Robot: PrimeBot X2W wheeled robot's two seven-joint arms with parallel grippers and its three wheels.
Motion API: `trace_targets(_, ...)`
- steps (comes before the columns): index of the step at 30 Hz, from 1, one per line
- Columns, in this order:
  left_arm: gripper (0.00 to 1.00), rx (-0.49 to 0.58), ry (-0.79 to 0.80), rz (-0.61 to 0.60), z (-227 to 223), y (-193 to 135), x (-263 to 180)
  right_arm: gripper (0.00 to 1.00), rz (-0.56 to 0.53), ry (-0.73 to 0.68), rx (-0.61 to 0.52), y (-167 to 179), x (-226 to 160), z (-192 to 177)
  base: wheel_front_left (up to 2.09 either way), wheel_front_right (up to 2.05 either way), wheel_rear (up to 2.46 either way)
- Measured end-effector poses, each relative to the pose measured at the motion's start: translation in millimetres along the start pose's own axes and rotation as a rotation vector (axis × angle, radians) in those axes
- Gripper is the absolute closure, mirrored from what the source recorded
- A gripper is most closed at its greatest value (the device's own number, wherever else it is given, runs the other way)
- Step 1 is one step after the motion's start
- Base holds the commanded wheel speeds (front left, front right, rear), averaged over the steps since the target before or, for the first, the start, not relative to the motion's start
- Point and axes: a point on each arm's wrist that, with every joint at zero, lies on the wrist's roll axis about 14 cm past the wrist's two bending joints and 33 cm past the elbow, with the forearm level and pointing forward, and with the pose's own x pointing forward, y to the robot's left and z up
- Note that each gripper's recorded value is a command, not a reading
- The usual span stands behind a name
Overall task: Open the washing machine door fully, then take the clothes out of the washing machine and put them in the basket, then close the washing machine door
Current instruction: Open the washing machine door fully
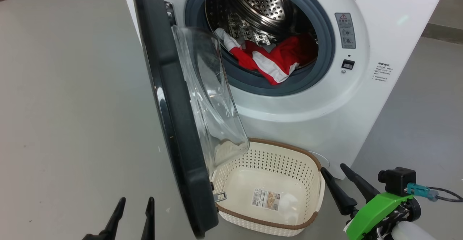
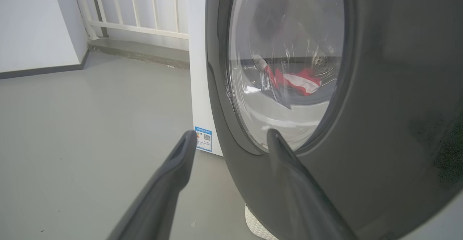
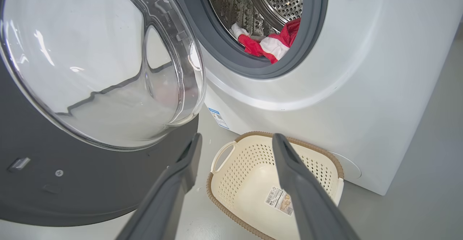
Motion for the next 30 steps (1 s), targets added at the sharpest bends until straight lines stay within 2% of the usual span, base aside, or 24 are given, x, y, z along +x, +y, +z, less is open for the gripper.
trace_targets(7, 0.0, 0.001, 0.003, 0.001, -1, 0, 0, 0.0, -0.012, -0.044, -0.099, -1, -7, 4, 0.0, 0.0, 0.0)
trace_targets(18, 0.0, 0.003, 0.007, 0.002, -2, 0, 1, 0.0, -0.052, -0.177, -0.159, -3, -12, 35, 0.0, 0.0, 0.0)
trace_targets(30, 0.0, 0.002, 0.008, 0.006, -2, 1, -1, 0.0, -0.074, -0.131, -0.162, -4, -21, 13, 0.0, 0.0, 0.0)
